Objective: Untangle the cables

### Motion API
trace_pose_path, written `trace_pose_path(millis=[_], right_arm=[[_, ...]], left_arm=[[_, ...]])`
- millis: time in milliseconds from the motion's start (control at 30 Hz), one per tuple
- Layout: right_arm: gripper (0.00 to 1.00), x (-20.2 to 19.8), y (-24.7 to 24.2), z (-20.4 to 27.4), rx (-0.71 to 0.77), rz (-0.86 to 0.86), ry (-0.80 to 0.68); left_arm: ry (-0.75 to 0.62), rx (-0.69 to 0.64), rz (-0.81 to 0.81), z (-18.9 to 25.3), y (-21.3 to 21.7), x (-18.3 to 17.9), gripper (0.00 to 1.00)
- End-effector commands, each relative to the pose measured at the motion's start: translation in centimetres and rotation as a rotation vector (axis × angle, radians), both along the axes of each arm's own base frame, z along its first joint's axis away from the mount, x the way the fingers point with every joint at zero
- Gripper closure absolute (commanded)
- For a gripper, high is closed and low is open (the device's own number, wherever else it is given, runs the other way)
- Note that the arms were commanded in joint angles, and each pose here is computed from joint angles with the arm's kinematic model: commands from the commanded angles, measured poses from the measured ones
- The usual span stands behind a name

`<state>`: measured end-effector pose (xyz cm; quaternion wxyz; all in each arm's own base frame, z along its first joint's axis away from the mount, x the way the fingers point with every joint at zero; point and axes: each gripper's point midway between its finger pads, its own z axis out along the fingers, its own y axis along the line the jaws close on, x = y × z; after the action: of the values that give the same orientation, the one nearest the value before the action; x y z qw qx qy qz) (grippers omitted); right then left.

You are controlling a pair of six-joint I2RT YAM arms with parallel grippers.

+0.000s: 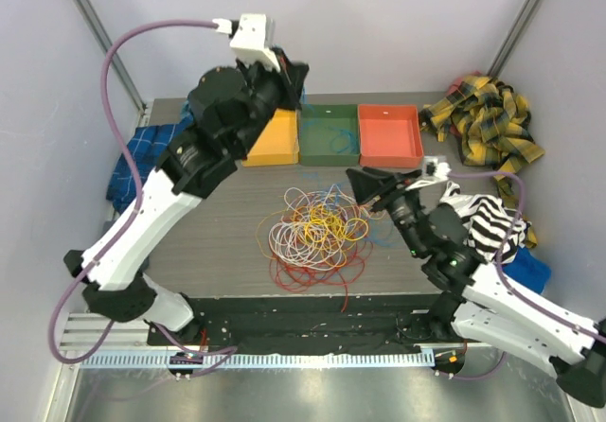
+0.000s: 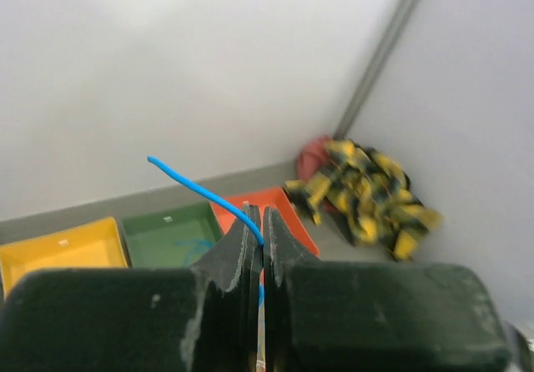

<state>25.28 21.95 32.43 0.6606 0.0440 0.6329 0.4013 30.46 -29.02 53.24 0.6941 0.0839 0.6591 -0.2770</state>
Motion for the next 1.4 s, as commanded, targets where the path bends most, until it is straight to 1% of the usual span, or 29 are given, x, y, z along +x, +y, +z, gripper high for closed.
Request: trace_pose_path(millis=[0, 33, 67, 133, 167, 200, 300, 367, 400, 433, 533, 567, 633, 733, 767, 800, 833, 867, 900, 933, 967, 1000, 1033, 1067, 1200, 1233, 1300, 1333, 1367], right_arm=[[0.37, -0.6, -4.8, 2.8, 0.024, -0.164, -0.028], [0.38, -0.8, -5.2, 3.0, 0.025, -0.17, -0.026], [0.38, -0.9, -5.4, 2.6, 0.0, -0.172, -0.009], [0.38, -1.3, -5.8, 3.0, -0.002, -0.173, -0.013], [0.38, -1.4, -6.0, 2.7, -0.014, -0.176, -0.005], [0.38, -1.5, -6.2, 2.6, -0.017, -0.177, -0.007], [0.38, -1.7, -6.3, 1.8, -0.041, -0.174, 0.007], [0.38, -1.9, -6.5, 1.5, -0.045, -0.172, 0.014], [0.38, -2.0, -6.4, 1.0, -0.053, -0.167, 0.019], [0.38, -2.2, -6.6, 1.0, -0.042, -0.165, 0.019], [0.38, -2.5, -6.6, 0.2, -0.043, -0.153, 0.035], [0.38, -2.7, -6.7, 0.2, -0.041, -0.144, 0.032], [0.38, -2.9, -6.9, 0.0, -0.051, -0.148, 0.032], [0.38, -2.8, -7.7, -0.7, -0.106, -0.181, 0.029], [0.38, -2.7, -7.9, -0.9, -0.116, -0.192, 0.032], [0.38, -2.6, -7.8, -1.4, -0.128, -0.194, 0.04], [0.38, -2.5, -7.8, -1.6, -0.13, -0.193, 0.042], [0.38, -2.6, -7.6, -1.7, -0.122, -0.184, 0.048], [0.38, -2.7, -7.3, -1.9, -0.122, -0.171, 0.05], [0.38, -2.7, -7.3, -1.9, -0.115, -0.167, 0.054], [0.38, -2.8, -7.2, -2.0, -0.107, -0.162, 0.06], [0.38, -2.9, -7.2, -2.0, -0.103, -0.159, 0.059], [0.38, -3.0, -7.1, -2.0, -0.099, -0.149, 0.058], [0.38, -3.0, -7.1, -1.9, -0.096, -0.147, 0.058], [0.37, -2.8, -6.9, -3.0, -0.103, -0.15, 0.086], [0.37, -2.3, -6.7, -4.0, -0.127, -0.162, 0.11], [0.37, -1.7, -6.3, -5.4, -0.149, -0.178, 0.151], [0.37, -1.3, -6.0, -7.3, -0.177, -0.186, 0.207], [0.37, -1.1, -5.8, -7.9, -0.173, -0.192, 0.229]], left_arm=[[-0.107, -0.073, 0.056, 4.5, 1.0, 3.8, 1.0], [-0.157, -0.098, 0.081, 7.0, 2.1, 4.1, 1.0], [-0.154, -0.088, 0.089, 6.6, 1.2, 5.7, 1.0], [-0.192, -0.106, 0.095, 8.0, 1.4, 6.9, 1.0], [-0.236, -0.146, 0.101, 10.1, 2.0, 6.7, 1.0], [-0.245, -0.153, 0.103, 9.9, 1.2, 8.0, 1.0], [-0.298, -0.196, 0.119, 11.1, 1.6, 9.4, 1.0], [-0.325, -0.219, 0.149, 11.0, 1.8, 11.3, 1.0], [-0.327, -0.203, 0.159, 10.0, 1.4, 12.4, 1.0], [-0.365, -0.222, 0.181, 10.2, 1.6, 13.3, 1.0], [-0.404, -0.199, 0.244, 8.8, 1.4, 15.9, 1.0], [-0.426, -0.219, 0.253, 9.4, 1.8, 15.9, 1.0], [-0.465, -0.225, 0.251, 10.2, 1.8, 15.8, 1.0], [-0.504, -0.209, 0.201, 11.6, 1.2, 14.1, 1.0], [-0.485, -0.165, 0.173, 11.3, 0.6, 13.4, 1.0], [-0.485, -0.142, 0.141, 11.4, -0.9, 11.9, 1.0], [-0.484, -0.042, 0.132, 9.8, -2.5, 11.5, 1.0], [-0.527, -0.023, 0.123, 11.4, -2.2, 8.5, 1.0], [-0.559, -0.009, 0.054, 11.7, -5.2, 4.6, 1.0], [-0.635, 0.094, 0.072, 11.7, -5.8, 2.5, 1.0], [-0.639, 0.142, 0.061, 10.0, -7.4, 1.2, 1.0], [-0.676, 0.102, 0.037, 11.3, -8.0, -2.2, 1.0], [-0.664, 0.117, 0.043, 11.1, -8.1, -2.5, 1.0], [-0.637, 0.087, 0.039, 11.7, -7.5, -2.6, 1.0], [-0.504, 0.164, 0.164, 8.1, -6.6, 4.1, 1.0], [-0.45, 0.212, 0.201, 6.7, -6.3, 5.3, 1.0], [-0.426, 0.234, 0.192, 5.9, -6.7, 5.5, 1.0], [-0.45, 0.188, 0.19, 7.2, -6.0, 4.5, 1.0], [-0.475, 0.158, 0.162, 7.8, -6.3, 3.6, 1.0]])
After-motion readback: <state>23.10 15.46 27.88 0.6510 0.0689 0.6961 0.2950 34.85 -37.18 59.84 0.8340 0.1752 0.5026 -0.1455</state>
